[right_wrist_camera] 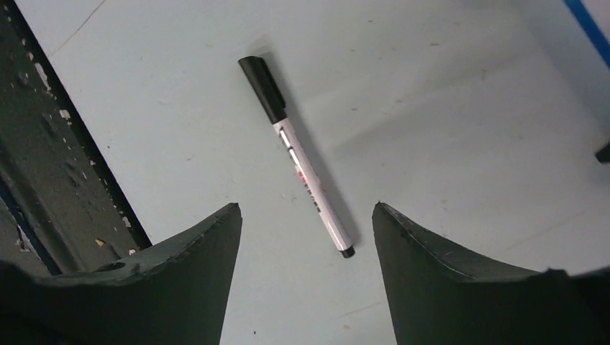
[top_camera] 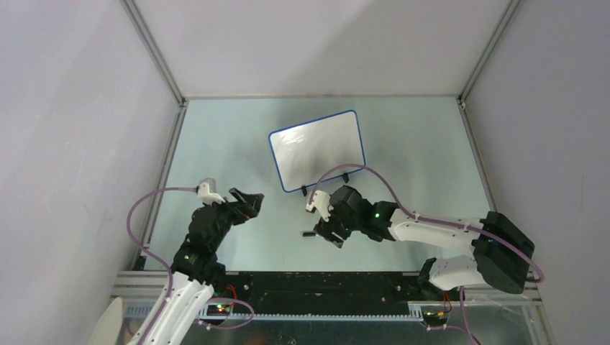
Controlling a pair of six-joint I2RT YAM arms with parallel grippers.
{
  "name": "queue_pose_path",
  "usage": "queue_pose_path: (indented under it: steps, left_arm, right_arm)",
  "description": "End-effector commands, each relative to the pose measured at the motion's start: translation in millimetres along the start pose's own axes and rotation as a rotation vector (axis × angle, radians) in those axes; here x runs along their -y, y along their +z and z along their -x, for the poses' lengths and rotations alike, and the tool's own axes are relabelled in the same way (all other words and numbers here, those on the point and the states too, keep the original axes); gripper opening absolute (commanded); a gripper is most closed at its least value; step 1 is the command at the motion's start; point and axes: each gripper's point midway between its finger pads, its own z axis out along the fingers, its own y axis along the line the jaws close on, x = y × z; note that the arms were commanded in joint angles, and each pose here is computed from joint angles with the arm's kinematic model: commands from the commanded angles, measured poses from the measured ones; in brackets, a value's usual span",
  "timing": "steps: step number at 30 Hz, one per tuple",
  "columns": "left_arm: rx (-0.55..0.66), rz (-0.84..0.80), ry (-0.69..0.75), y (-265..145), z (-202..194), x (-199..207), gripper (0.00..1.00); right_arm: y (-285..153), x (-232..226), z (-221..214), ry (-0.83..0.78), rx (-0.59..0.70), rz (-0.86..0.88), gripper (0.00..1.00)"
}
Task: Write a sentence on the whiteboard
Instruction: Pick up the whiteboard marker from the center of the board.
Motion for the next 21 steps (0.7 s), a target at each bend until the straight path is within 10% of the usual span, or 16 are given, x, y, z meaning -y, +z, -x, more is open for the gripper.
queue_pose_path:
  steps: [1,21]
  left_arm:
    - [-0.034,0.001,-0.052,-4.1,-3.8,4.6,0.98]
    - [-0.061,0.020,-0.058,-9.4,-2.5,6.6,0.98]
  right_arm:
    - [16.4,-11.2,7.8,-0.086,0.026,0.058,0.69]
    - [57.2,-1.9,-21.0,-0.082,-0.034,0.001,0.40]
